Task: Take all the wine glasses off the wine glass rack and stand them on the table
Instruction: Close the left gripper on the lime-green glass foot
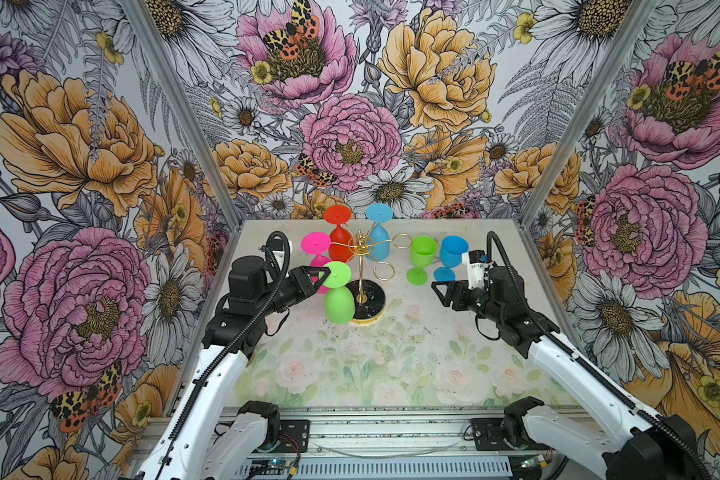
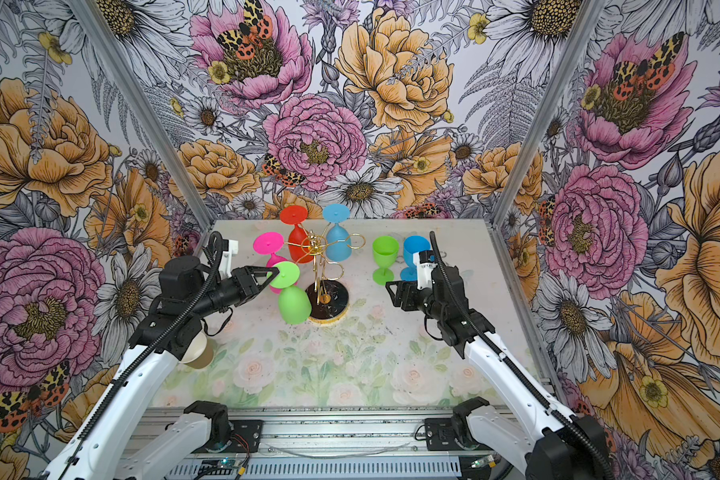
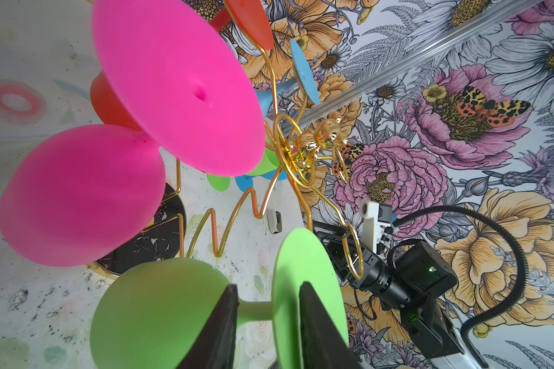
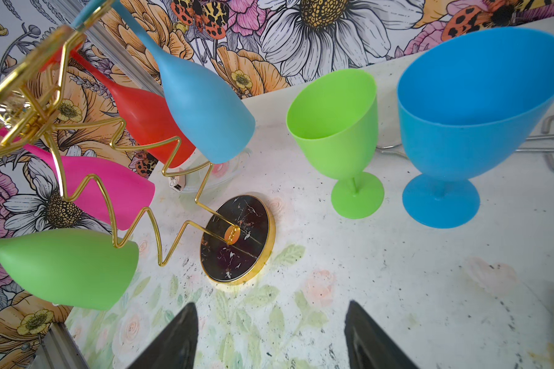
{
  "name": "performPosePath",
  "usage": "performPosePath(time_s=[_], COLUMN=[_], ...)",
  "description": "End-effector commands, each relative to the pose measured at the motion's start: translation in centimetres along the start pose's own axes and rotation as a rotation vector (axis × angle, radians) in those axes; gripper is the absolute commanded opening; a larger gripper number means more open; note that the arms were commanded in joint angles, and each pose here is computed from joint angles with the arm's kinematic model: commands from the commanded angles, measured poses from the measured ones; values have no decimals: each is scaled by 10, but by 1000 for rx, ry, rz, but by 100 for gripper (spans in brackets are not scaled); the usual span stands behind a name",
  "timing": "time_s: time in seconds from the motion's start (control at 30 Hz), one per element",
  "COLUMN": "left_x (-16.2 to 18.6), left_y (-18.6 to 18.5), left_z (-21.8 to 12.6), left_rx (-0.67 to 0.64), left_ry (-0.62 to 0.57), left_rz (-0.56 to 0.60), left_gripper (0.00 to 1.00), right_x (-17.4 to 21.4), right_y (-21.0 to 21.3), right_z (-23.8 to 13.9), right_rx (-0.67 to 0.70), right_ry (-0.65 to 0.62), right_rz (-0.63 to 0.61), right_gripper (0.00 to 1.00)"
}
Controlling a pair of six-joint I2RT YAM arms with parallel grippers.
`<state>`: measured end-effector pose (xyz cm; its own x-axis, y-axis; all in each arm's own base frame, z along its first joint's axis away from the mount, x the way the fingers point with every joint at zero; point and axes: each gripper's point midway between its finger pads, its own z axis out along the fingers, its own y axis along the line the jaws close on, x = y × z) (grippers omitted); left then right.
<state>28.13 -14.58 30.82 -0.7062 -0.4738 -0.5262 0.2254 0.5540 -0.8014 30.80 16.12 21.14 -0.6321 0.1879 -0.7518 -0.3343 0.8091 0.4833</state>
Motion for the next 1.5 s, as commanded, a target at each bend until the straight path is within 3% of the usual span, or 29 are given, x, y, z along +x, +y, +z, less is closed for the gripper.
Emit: performPosePath(time_s=[0.0, 0.83, 1.47], left_x=[-5, -3, -1], left_y=[-17, -33, -44], left_z=[-3, -9, -11], left_rx=[54, 105, 146], left_ry=[-5, 11, 43], left_rz=[49, 59, -8], left_gripper=[30, 11, 7], right_x=[-6, 0, 4], right_y=[5, 2, -1], right_z=[-5, -5, -3], right_rx=[-9, -3, 0], right_ry=[-39, -35, -27], right_rz=[-1, 10, 27], right_gripper=[73, 73, 73])
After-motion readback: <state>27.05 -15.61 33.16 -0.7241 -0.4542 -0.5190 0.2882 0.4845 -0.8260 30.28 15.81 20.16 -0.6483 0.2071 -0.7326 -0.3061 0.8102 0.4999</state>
